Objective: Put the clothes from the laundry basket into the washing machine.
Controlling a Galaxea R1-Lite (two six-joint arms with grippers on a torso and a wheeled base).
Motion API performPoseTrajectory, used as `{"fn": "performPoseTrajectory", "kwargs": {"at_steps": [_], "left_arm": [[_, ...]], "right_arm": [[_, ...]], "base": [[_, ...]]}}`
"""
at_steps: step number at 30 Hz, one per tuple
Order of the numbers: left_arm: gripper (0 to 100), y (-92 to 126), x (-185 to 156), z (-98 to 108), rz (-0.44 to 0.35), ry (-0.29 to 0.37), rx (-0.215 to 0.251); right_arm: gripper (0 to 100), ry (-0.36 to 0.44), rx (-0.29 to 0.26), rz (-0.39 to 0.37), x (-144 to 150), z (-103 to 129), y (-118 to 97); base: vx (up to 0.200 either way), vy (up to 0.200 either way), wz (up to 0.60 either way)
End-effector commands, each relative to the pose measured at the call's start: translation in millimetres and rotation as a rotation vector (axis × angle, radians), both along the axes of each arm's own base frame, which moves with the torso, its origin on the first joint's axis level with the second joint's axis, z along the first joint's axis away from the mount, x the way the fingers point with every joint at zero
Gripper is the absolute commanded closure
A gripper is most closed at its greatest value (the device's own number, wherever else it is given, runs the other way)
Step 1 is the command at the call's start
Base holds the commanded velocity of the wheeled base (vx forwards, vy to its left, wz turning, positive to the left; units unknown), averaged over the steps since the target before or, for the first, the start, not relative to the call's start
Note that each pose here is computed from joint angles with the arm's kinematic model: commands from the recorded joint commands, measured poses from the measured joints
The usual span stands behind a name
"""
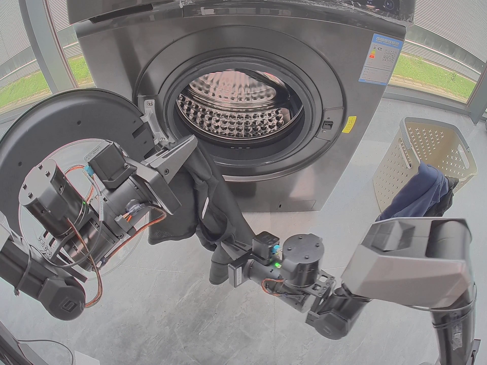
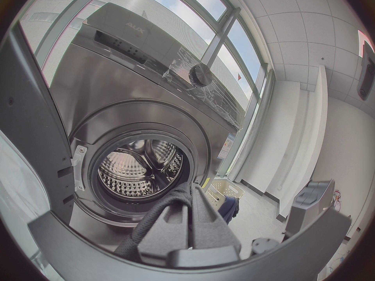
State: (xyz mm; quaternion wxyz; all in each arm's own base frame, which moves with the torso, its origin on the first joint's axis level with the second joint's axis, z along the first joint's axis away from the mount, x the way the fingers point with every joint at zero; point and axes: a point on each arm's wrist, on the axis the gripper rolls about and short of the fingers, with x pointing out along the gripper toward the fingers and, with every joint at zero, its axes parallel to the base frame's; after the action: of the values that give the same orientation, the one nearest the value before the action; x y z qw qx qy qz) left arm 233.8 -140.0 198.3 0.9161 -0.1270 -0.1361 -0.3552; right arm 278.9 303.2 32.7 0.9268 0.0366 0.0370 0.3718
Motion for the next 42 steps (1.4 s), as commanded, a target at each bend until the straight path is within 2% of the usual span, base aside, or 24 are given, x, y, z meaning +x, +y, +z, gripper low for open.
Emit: {"fn": "performPoseTrajectory", "kwargs": {"at_steps": [1, 3, 4, 5, 7, 8, 16, 20, 42], "left_arm": [[100, 8.3, 7.6, -3.4, 0.04, 0.011, 0.005], [100, 10.4, 8.3, -3.5, 0.047, 0.013, 0.005], [100, 10.4, 8.3, -3.5, 0.047, 0.013, 0.005], [100, 12.3, 7.4, -1.6, 0.053, 0.005, 0.003], [100, 12.9, 6.1, -0.3, 0.051, 0.001, 0.001], [100, 13.8, 4.4, 1.8, 0.051, -0.006, -0.003], [100, 25.2, -31.1, 11.5, 0.017, -0.035, -0.009], [100, 27.7, -39.3, 16.4, -0.002, -0.052, -0.011], [100, 28.4, -40.1, 20.2, 0.009, -0.07, -0.028]], "right_arm": [[100, -0.03, 0.046, 0.009, -46.2, 66.8, -46.3], [100, -0.032, 0.049, 0.002, -56.6, 77.5, -61.7], [100, -0.032, 0.049, 0.002, -56.6, 77.5, -61.7], [100, -0.04, 0.063, -0.014, -63.6, 88.9, -75.8], [100, -0.053, 0.083, -0.039, -64.2, 97.6, -86.2], [100, -0.072, 0.108, -0.068, -60.7, 105.9, -95.8], [100, -0.192, 0.273, -0.154, -71.4, 158.1, -130.5], [100, -0.229, 0.305, -0.182, -75.8, 175.7, -143.7], [100, -0.274, 0.346, -0.202, -73.4, 187.5, -149.3]], "base": [[0.0, 0.0, 0.0], [0.0, 0.0, 0.0], [0.0, 0.0, 0.0], [0.0, 0.0, 0.0], [0.0, 0.0, 0.0], [0.0, 0.0, 0.0], [0.0, 0.0, 0.0], [0.0, 0.0, 0.0], [0.0, 0.0, 0.0]]}}
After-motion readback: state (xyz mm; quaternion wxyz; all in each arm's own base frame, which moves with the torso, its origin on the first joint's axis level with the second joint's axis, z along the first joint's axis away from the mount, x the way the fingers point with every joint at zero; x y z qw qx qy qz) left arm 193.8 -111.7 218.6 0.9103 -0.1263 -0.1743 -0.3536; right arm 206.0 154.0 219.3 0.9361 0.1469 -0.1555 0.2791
